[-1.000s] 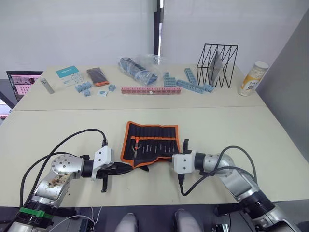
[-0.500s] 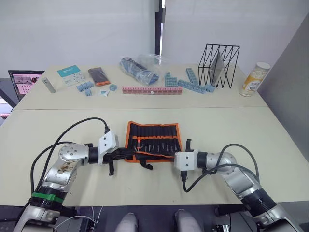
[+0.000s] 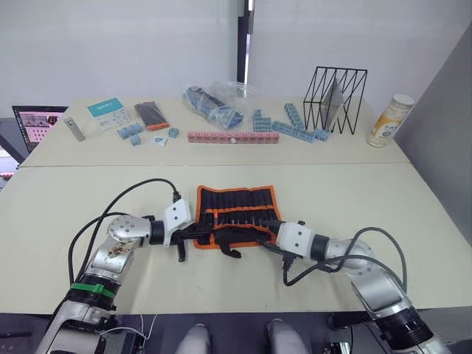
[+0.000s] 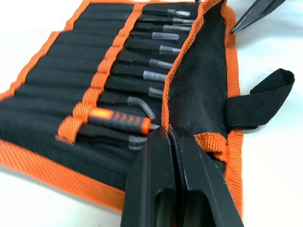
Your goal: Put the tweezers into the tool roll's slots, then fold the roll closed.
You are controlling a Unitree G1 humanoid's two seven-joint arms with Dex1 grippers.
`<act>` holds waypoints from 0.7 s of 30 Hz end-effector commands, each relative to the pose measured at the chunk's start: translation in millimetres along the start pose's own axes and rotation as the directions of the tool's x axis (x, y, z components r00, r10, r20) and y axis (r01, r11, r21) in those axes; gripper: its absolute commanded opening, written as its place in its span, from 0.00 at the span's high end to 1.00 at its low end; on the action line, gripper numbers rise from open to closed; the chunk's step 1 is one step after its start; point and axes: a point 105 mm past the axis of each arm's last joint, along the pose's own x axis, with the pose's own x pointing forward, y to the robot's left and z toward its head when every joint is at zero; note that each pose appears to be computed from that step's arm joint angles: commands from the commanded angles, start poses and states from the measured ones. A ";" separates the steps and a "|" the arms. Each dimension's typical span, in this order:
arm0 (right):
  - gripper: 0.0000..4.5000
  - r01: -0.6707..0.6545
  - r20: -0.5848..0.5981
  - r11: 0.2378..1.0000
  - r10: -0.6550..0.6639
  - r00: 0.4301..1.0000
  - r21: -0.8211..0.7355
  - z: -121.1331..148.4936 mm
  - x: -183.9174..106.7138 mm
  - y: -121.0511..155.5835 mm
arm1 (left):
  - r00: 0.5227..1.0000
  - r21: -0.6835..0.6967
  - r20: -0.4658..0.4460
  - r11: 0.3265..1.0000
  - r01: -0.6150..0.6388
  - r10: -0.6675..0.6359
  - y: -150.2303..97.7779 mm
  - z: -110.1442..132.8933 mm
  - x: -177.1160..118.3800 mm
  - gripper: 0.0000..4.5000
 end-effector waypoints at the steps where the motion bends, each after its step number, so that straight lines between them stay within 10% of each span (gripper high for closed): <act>1: 0.52 0.022 0.087 0.998 -0.016 0.996 -0.065 27.2 -1.6 -8.5 | 1.000 0.025 0.026 1.000 0.010 -0.011 3.6 13.5 2.5 1.00; 8: 0.99 0.029 0.138 0.997 -0.018 0.990 -0.077 39.0 8.6 -7.6 | 1.000 0.032 0.010 0.999 0.009 -0.010 6.5 16.5 -1.9 1.00; 21: 0.99 -0.057 0.099 0.997 0.061 0.993 -0.043 20.3 13.7 -1.8 | 0.999 0.061 -0.017 0.997 -0.048 0.049 23.9 15.6 -16.3 1.00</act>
